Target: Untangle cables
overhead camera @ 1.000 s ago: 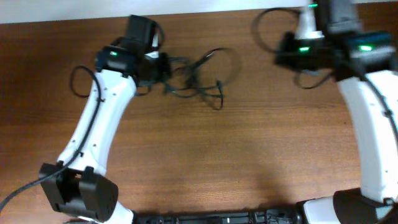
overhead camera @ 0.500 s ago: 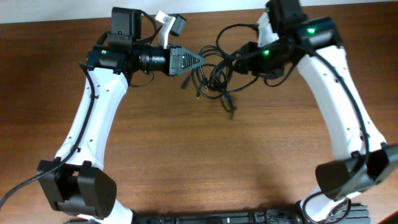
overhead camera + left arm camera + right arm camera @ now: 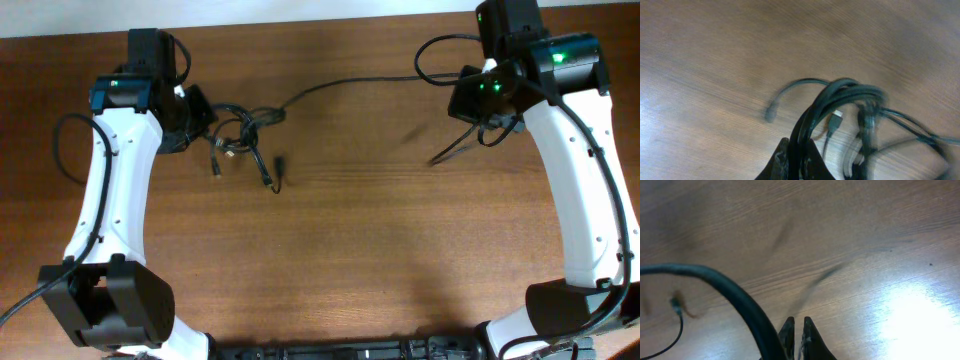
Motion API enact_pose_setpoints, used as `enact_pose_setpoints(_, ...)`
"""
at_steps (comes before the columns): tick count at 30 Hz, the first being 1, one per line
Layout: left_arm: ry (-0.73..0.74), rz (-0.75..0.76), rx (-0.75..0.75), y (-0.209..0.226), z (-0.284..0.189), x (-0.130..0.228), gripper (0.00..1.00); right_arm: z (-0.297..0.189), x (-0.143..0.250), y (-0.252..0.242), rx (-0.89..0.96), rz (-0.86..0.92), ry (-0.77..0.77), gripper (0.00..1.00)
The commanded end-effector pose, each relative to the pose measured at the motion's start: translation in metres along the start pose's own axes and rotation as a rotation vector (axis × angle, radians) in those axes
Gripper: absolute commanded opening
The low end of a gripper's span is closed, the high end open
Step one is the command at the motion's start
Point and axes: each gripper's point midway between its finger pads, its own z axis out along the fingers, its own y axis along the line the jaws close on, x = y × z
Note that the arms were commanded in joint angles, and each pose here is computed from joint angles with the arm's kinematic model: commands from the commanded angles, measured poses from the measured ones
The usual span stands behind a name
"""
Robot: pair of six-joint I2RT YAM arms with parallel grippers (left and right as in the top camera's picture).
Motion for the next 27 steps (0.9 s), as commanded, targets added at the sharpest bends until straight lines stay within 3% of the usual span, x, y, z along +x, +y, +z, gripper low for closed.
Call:
enact_pose_setpoints(1, 0.083, 0.389, 0.669, -0.106, -0.043, 0.026, 0.00, -0.006, -0.002, 0.000, -0.015, 0.021, -0.013, 0.16)
enact_pose_setpoints(3, 0.065, 0.630, 1.175, -0.151, -0.109, 0.050, 0.00, -0.006, 0.009, 0.019, -0.126, -0.006, 0.052, 0.37)
enact_pose_setpoints(4, 0.060, 0.657, 1.269, -0.156, -0.124, 0.053, 0.00, -0.008, 0.015, 0.031, -0.194, -0.059, 0.083, 0.47)
enact_pose_setpoints(6, 0.039, 0.677, 1.281, -0.158, -0.126, 0.051, 0.00, -0.011, 0.022, 0.044, -0.276, -0.099, 0.123, 0.62)
enact_pose_setpoints(10, 0.054, 0.669, 1.316, -0.159, -0.132, 0.053, 0.00, -0.014, 0.030, 0.064, -0.317, -0.146, 0.124, 0.76)
enact_pose_setpoints(12, 0.044, 0.686, 1.367, -0.161, -0.140, 0.053, 0.00, -0.016, 0.039, 0.088, -0.352, -0.281, 0.102, 0.85)
enact_pose_setpoints(15, 0.063, 0.587, 1.204, -0.156, -0.116, 0.041, 0.00, -0.014, 0.049, 0.100, -0.363, -0.320, 0.115, 0.90)
enact_pose_setpoints(16, 0.051, 0.496, 1.028, -0.148, -0.090, 0.028, 0.00, -0.013, 0.050, 0.102, -0.363, -0.325, 0.120, 0.91)
enact_pose_setpoints(19, 0.025, 0.217, 0.686, -0.116, -0.047, -0.002, 0.00, -0.013, 0.055, 0.099, -0.359, -0.383, 0.130, 0.91)
enact_pose_setpoints(22, 0.045, 0.142, 0.683, -0.116, -0.047, -0.003, 0.00, -0.010, 0.057, 0.101, -0.369, -0.441, 0.138, 0.94)
enact_pose_setpoints(26, 0.061, 0.148, 0.719, -0.121, -0.051, 0.000, 0.00, 0.024, 0.068, 0.111, -0.376, -0.468, 0.235, 0.95)
enact_pose_setpoints(27, 0.059, 0.148, 0.714, -0.120, -0.051, -0.001, 0.00, 0.039, 0.073, 0.115, -0.364, -0.474, 0.274, 0.89)
